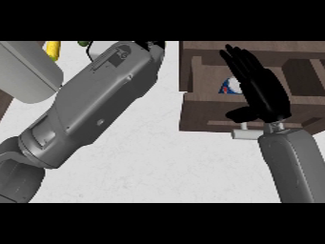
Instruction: Pick up the can, place it into the drawer and close the drawer
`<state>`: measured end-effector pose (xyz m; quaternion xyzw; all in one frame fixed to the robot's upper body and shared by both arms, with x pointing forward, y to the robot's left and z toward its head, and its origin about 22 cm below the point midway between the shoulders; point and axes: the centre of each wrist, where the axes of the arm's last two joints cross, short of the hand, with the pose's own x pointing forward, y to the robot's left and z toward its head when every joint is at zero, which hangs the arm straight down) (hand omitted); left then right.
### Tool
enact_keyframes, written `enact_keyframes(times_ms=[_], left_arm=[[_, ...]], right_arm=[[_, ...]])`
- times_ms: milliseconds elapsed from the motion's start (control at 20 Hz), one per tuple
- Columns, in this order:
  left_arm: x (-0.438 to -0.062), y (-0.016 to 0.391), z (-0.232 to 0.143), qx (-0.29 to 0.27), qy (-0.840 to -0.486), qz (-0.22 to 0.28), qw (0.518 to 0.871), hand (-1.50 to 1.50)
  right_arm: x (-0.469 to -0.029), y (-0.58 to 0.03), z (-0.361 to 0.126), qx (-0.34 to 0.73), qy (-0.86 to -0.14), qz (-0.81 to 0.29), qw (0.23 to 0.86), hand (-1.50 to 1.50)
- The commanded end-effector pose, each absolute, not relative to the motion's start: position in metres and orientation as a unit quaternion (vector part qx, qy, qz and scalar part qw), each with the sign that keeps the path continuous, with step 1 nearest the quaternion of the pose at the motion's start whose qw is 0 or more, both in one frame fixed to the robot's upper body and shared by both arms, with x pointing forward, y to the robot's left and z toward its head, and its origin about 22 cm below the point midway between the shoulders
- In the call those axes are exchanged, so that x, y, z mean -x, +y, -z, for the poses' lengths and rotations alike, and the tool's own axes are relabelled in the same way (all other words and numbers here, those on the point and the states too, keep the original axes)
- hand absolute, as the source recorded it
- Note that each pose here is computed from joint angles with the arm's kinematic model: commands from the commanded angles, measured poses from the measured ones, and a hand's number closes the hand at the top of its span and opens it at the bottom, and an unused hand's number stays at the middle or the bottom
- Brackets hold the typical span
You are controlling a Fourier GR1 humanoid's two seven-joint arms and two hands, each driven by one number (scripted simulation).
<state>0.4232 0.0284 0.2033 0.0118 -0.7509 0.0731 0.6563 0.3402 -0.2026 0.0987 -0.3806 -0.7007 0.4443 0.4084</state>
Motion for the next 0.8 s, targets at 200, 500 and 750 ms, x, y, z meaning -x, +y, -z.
enact_keyframes(times_ms=[200, 500, 750], left_arm=[[-0.421, 0.061, -0.218, -0.022, -0.755, -0.073, 0.651, -1.50], [-0.419, 0.089, -0.211, -0.028, -0.758, -0.075, 0.647, -1.50], [-0.414, 0.105, -0.221, -0.016, -0.753, -0.074, 0.653, -1.50]], right_arm=[[-0.379, -0.191, -0.049, 0.419, -0.664, -0.460, 0.414, -1.50], [-0.399, -0.193, -0.027, 0.466, -0.640, -0.455, 0.408, -1.50], [-0.410, -0.196, -0.022, 0.478, -0.647, -0.444, 0.394, -1.50]])
